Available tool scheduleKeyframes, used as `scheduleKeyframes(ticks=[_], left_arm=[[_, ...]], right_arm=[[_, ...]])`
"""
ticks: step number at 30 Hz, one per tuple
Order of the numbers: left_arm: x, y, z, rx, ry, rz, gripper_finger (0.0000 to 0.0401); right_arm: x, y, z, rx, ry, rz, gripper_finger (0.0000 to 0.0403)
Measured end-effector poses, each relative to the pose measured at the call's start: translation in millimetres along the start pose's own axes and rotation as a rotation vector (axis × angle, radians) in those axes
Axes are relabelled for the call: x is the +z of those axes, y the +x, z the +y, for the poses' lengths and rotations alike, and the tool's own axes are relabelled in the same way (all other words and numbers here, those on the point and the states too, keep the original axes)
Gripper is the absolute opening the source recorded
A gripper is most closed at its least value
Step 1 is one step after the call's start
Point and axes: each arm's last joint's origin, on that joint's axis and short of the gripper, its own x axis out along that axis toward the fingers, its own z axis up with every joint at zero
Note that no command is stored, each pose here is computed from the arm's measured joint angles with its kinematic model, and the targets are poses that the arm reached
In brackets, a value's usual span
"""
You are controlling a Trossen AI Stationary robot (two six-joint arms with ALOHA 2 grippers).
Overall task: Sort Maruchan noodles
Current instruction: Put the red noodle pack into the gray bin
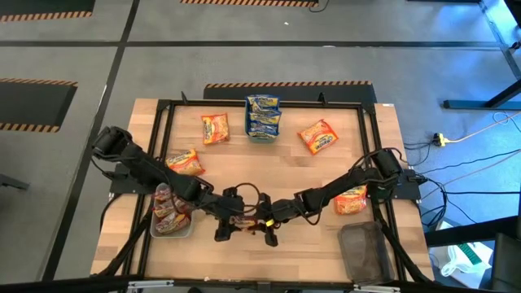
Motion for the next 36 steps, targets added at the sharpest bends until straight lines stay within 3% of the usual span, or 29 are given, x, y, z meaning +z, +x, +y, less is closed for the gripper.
scheduleKeyframes(ticks=[9, 18, 23, 28, 36], left_arm=[[0.7, 0.0, 2.0, -0.028, -0.015, 0.018, 0.0189], [-0.9, 0.3, 1.6, -0.026, -0.005, 0.026, 0.0110], [-3.6, -4.5, -3.2, -0.023, 0.002, 0.029, 0.0102], [2.5, -31.5, -16.4, 0.037, 0.018, 0.039, 0.0101], [1.5, -70.4, -45.6, 0.128, 0.012, 0.083, 0.0101]], right_arm=[[2.6, 0.0, 0.7, 0.003, -0.009, -0.024, 0.0102], [4.6, -0.5, 0.3, -0.033, -0.011, -0.047, 0.0148], [5.1, -0.9, 0.6, -0.025, -0.015, -0.038, 0.0201], [5.5, -1.3, 1.4, -0.009, -0.042, -0.031, 0.0244], [6.7, -1.4, 1.4, -0.018, -0.063, -0.047, 0.0264]])
